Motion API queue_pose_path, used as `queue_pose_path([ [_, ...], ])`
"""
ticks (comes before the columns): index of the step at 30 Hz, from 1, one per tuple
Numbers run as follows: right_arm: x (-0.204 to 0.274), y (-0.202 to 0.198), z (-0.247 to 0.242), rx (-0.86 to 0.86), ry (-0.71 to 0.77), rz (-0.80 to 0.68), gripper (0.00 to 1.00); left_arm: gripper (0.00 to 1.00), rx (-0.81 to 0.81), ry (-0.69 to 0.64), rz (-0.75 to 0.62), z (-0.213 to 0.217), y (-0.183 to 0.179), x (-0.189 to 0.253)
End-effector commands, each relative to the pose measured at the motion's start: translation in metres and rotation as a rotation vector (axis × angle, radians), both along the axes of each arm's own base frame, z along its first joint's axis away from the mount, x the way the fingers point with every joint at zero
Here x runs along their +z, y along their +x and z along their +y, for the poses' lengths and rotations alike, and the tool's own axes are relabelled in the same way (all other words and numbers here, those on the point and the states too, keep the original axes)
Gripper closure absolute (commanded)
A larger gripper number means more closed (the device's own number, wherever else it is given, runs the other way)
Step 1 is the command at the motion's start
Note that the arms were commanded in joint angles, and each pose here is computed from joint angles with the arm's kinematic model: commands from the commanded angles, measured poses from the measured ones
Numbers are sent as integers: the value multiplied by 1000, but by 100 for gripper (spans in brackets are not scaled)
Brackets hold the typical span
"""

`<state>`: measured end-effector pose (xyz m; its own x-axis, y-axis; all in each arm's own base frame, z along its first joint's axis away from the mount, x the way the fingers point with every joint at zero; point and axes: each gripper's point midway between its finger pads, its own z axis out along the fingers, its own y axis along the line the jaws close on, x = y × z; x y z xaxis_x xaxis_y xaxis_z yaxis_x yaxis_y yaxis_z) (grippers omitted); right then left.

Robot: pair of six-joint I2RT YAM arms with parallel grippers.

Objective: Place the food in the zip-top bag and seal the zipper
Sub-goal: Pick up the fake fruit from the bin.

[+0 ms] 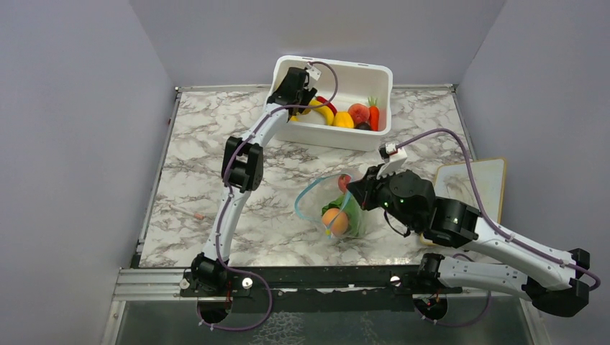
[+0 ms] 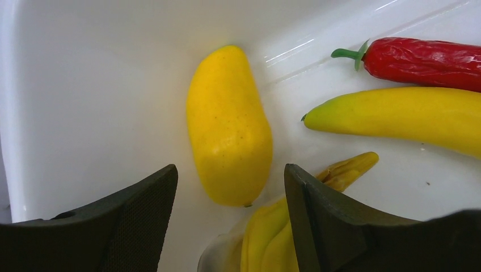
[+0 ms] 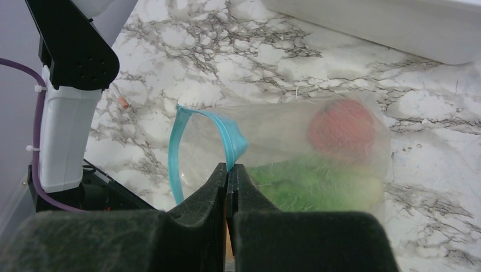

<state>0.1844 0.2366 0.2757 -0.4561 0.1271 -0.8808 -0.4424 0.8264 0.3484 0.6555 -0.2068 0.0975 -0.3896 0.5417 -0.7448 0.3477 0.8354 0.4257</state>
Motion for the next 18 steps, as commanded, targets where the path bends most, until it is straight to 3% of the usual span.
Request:
queue_pose_path([
  [1, 19, 5, 2, -17, 27, -34, 99, 28, -5, -6, -102, 5, 24, 15],
  [18, 21, 13, 1, -56, -10, -46, 99, 29, 12, 30, -164, 10, 45, -23],
])
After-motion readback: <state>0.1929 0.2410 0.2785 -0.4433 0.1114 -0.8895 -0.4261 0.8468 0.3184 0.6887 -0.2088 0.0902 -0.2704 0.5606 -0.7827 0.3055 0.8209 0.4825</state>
